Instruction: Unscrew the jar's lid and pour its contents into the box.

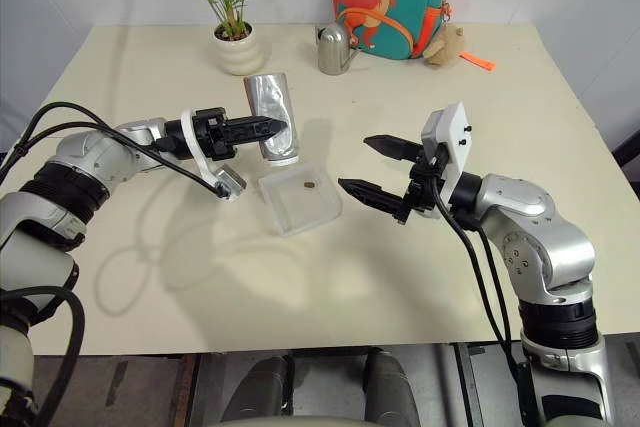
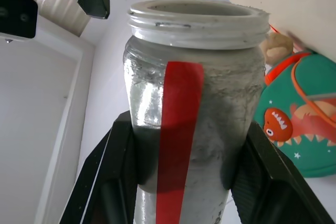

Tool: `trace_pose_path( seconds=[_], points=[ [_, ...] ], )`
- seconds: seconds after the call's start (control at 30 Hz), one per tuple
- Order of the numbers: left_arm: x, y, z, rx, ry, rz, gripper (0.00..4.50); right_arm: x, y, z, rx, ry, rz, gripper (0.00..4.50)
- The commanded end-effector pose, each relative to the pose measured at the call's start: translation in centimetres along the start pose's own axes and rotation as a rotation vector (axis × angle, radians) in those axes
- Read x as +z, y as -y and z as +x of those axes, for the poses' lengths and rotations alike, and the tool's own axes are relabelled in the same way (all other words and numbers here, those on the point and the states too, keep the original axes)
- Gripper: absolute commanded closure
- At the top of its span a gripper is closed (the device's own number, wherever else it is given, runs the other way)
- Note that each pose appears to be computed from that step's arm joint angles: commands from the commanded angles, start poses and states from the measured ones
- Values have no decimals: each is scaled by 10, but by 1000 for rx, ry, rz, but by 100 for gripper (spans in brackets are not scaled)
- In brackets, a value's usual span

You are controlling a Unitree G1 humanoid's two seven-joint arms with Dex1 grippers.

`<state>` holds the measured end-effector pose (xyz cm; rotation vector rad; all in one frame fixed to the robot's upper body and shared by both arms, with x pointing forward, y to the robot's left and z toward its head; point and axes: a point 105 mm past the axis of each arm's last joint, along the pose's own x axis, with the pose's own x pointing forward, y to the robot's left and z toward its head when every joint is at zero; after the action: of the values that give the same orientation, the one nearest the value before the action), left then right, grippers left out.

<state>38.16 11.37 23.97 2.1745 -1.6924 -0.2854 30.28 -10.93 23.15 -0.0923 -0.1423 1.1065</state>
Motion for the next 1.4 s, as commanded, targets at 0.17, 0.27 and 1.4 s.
trace_pose_path(
  seconds=[0.17, 0.27, 1.4],
  points=[
    [-22, -14, -3, 29, -104, -164, 262, 6, -1, 2, 15, 23, -23, 3],
    [-23, -18, -8, 20, -144, -361, 262, 5, -2, 3, 24, 23, -20, 3],
    [31, 52, -193, 408, -1412, -2131, 262, -35, -13, 7, 127, -118, -143, 3]
  ],
)
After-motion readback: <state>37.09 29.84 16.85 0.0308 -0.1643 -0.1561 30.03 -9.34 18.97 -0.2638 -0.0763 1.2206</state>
